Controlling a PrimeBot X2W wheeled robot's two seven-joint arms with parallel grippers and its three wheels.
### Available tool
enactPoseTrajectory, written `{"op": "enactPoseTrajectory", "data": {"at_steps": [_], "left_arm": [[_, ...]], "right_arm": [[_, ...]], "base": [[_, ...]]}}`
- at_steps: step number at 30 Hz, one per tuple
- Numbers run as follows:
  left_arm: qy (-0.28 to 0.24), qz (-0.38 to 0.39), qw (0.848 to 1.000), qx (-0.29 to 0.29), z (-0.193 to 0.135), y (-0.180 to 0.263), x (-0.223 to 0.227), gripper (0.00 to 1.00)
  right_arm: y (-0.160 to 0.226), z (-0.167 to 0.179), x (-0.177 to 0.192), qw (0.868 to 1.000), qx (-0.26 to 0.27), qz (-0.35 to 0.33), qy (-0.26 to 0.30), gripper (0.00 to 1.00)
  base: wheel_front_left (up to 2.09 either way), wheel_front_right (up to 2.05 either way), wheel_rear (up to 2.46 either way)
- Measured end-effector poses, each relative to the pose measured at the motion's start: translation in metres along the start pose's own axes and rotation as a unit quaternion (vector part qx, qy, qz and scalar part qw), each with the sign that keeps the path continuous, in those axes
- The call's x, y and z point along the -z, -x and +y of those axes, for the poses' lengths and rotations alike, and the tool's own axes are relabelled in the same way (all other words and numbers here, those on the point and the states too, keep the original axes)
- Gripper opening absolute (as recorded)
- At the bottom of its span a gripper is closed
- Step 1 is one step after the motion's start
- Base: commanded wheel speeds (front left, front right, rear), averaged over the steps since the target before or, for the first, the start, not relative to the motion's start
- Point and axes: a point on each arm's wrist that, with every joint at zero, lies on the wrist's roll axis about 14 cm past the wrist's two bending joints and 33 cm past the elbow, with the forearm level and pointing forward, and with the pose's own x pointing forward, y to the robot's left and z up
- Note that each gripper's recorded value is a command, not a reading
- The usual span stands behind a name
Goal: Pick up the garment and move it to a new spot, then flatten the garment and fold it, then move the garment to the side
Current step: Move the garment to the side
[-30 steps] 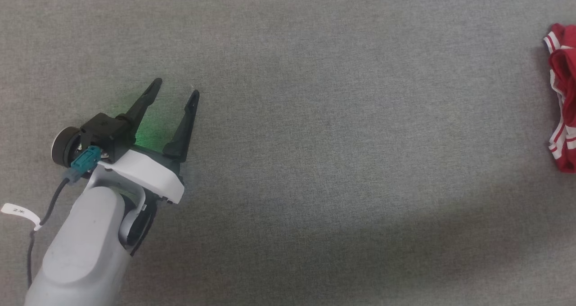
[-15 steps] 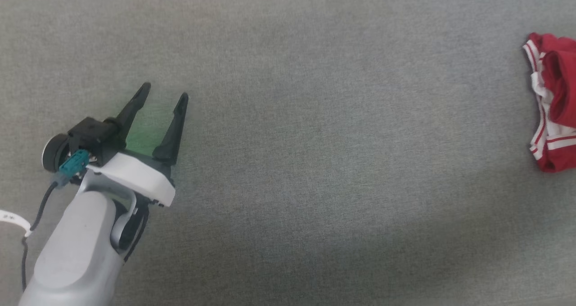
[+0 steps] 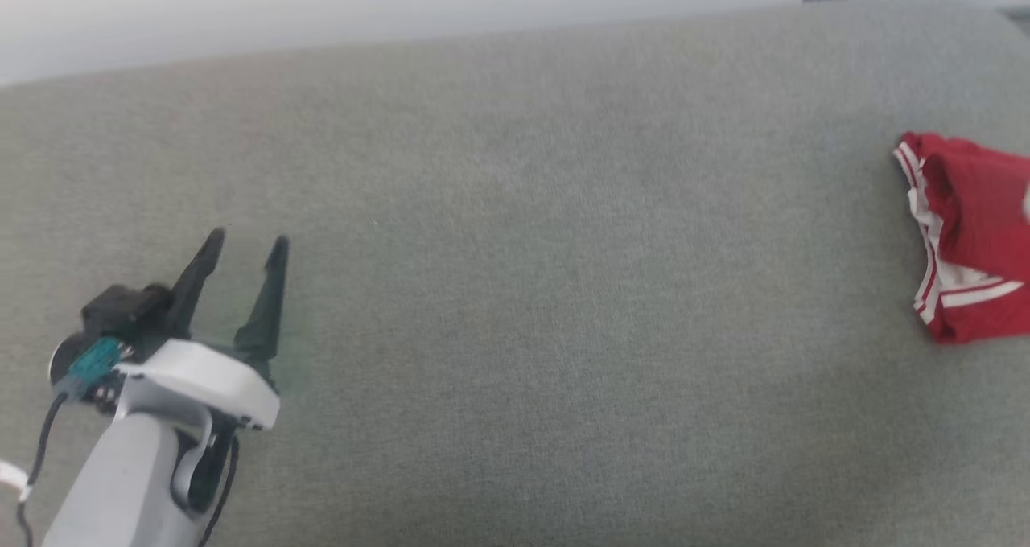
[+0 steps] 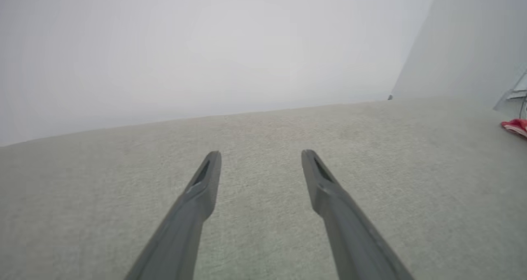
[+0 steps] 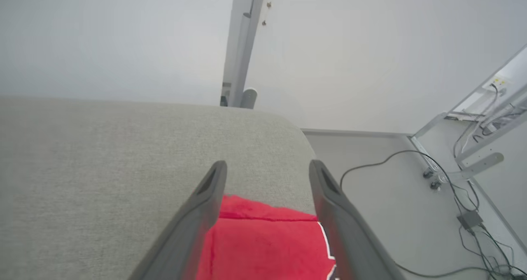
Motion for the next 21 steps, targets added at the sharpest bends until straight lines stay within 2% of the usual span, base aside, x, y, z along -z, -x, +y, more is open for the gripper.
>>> {"op": "enactPoseTrajectory", "data": {"at_steps": [6,18,21], "left_arm": [[-0.008,-0.017,0.999,-0.037,0.02,0.033,-0.018,1.0],[-0.02,-0.049,0.989,-0.134,0.069,0.116,-0.041,1.0],[-0.029,-0.049,0.988,-0.143,0.071,0.131,-0.04,1.0]], "right_arm": [[0.019,0.039,-0.021,0.997,-0.047,-0.053,-0.018,1.0],[0.066,0.11,-0.027,0.981,-0.14,-0.117,-0.061,1.0],[0.076,0.122,-0.024,0.977,-0.158,-0.125,-0.068,1.0]], "base": [[0.0,0.0,0.0],[0.0,0.0,0.0],[0.0,0.0,0.0]]}}
